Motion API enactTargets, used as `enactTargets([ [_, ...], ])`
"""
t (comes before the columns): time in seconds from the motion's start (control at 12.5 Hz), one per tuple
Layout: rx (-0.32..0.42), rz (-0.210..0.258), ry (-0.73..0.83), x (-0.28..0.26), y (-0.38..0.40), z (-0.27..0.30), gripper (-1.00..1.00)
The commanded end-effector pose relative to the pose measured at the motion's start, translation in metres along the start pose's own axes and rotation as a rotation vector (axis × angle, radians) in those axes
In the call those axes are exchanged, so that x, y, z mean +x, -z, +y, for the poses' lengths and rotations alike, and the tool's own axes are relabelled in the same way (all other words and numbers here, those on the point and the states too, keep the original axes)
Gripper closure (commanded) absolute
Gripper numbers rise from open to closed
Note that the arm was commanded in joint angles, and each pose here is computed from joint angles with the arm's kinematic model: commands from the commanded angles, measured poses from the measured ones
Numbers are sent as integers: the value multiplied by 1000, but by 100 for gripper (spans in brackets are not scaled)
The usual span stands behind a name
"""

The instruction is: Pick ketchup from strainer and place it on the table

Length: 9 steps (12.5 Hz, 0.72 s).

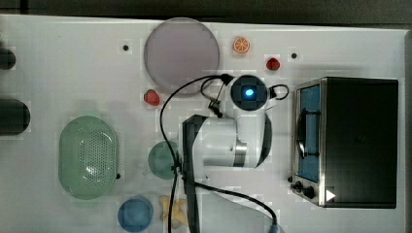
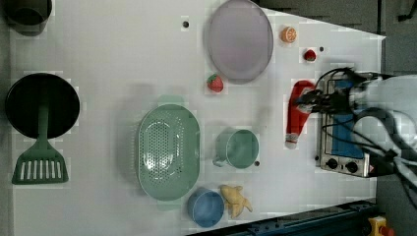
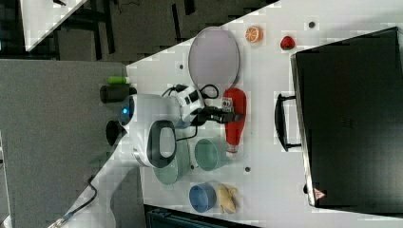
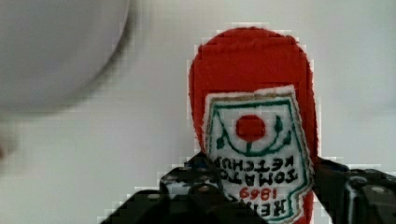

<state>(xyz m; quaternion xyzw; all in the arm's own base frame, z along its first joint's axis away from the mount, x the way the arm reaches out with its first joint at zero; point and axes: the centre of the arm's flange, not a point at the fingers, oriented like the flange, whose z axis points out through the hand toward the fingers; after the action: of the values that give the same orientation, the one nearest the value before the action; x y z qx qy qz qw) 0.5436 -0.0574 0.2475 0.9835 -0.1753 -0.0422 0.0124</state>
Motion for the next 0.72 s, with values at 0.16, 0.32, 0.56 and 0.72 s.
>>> enactTargets([
  [0.16, 18, 3, 85, -12, -34, -23, -16],
  [0.32, 28, -15, 85, -13, -60, -25, -24],
  [0.56, 50, 37, 84, -7, -63, -28, -87],
  [0.72, 47, 76, 84, 1, -29, -29, -100],
])
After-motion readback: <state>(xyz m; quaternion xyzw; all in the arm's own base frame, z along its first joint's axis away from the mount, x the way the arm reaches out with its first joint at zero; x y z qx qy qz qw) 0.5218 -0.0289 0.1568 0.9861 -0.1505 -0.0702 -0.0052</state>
